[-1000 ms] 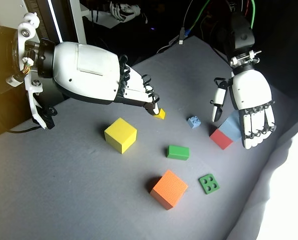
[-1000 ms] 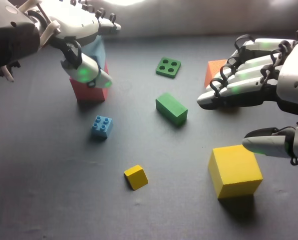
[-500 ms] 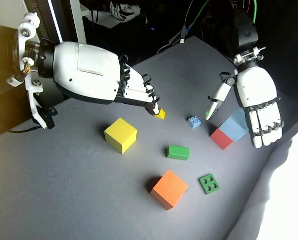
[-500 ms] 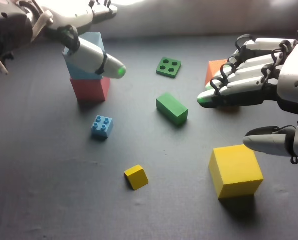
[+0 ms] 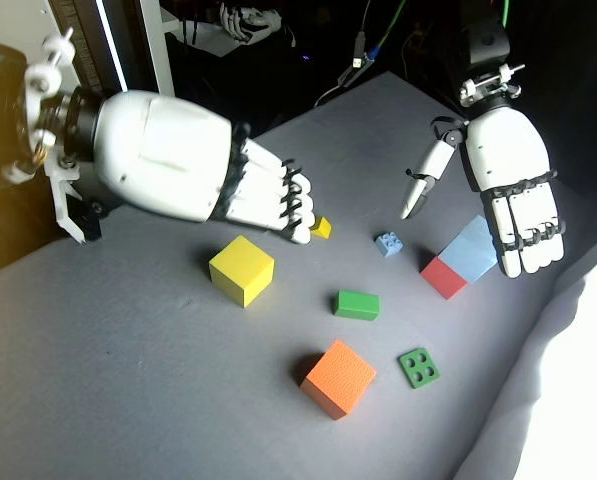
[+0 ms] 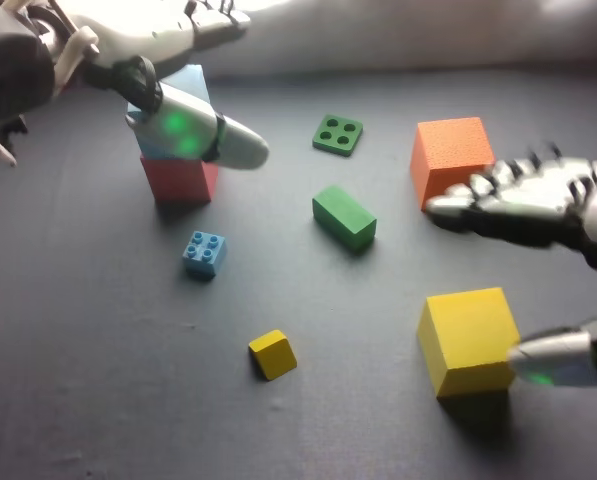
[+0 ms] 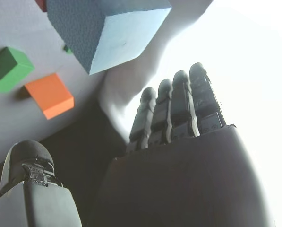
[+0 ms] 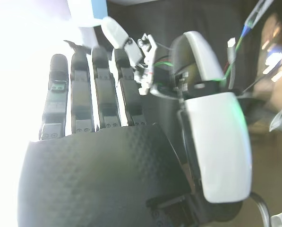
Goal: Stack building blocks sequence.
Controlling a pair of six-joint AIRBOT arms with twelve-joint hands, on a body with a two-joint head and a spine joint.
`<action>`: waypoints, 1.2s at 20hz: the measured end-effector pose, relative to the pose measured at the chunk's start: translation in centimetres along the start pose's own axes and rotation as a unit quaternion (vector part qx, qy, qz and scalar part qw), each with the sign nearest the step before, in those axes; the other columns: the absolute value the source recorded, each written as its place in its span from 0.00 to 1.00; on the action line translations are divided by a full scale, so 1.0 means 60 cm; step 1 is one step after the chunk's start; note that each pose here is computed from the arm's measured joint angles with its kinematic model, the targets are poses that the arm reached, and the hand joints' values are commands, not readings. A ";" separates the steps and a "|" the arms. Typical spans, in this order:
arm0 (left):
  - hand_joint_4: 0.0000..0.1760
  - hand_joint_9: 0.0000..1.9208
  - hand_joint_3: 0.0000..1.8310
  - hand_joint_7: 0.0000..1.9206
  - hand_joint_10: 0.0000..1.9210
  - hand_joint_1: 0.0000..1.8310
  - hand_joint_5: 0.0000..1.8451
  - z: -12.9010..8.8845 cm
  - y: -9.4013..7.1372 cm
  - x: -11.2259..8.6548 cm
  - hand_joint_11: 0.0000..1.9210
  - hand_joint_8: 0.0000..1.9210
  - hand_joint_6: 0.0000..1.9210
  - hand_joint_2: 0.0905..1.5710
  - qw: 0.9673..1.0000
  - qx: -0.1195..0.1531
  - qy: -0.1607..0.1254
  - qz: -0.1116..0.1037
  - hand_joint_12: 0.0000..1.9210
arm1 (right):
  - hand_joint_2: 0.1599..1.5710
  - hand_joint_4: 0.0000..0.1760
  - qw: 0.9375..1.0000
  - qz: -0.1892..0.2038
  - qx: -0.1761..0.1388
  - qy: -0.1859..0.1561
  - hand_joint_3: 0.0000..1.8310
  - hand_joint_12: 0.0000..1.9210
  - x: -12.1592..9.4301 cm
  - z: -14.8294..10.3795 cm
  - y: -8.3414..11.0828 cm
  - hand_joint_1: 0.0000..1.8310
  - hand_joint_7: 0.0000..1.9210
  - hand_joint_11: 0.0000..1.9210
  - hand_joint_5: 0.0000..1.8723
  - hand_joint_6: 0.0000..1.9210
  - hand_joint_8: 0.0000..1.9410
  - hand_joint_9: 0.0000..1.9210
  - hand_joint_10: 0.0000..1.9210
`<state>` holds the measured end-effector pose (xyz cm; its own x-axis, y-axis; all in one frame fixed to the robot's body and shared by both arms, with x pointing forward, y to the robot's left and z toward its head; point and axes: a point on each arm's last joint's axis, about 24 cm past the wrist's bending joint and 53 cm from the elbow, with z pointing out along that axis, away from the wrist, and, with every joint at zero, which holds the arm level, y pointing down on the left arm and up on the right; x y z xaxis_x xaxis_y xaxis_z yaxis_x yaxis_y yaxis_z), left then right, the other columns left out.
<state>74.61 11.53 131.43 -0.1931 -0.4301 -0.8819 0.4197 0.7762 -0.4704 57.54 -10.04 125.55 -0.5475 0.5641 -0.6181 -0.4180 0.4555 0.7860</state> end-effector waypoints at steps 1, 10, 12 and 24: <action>0.00 0.00 0.00 0.00 0.00 0.09 0.01 -0.005 -0.006 0.004 0.01 0.00 0.00 0.57 1.000 0.004 0.003 -0.002 0.01 | 0.57 0.00 1.000 0.012 0.005 -0.004 0.00 0.00 -0.005 0.003 -0.006 0.46 0.00 0.00 0.00 0.00 0.00 0.00 0.00; 0.00 0.04 0.00 0.04 0.00 0.09 0.04 -0.086 -0.068 0.074 0.00 0.00 0.00 0.58 0.998 0.049 0.047 -0.004 0.12 | 0.51 0.00 0.990 0.130 0.046 0.007 0.00 0.00 0.026 0.048 -0.062 0.74 0.00 0.00 0.00 0.00 0.00 0.00 0.00; 0.00 0.04 0.00 0.04 0.00 0.08 0.03 -0.106 -0.079 0.097 0.00 0.00 0.00 0.59 0.996 0.060 0.062 -0.002 0.10 | 0.51 0.00 0.989 0.138 0.047 0.003 0.00 0.00 0.024 0.055 -0.066 0.75 0.00 0.00 0.00 0.00 0.00 0.00 0.00; 0.00 0.02 0.00 0.02 0.00 0.14 0.03 -0.193 -0.053 0.158 0.00 0.00 0.00 0.55 0.989 0.086 0.105 0.050 0.07 | 0.57 0.00 0.989 0.143 0.027 0.032 0.01 0.00 0.071 0.107 -0.053 0.75 0.00 0.00 0.00 0.00 0.00 0.00 0.00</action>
<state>61.14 10.31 124.21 -0.3163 -0.2353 -0.9190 0.5876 0.7119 -0.3845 61.18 -4.67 120.30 -0.6825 0.6318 -0.3675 -0.2014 0.3208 0.9255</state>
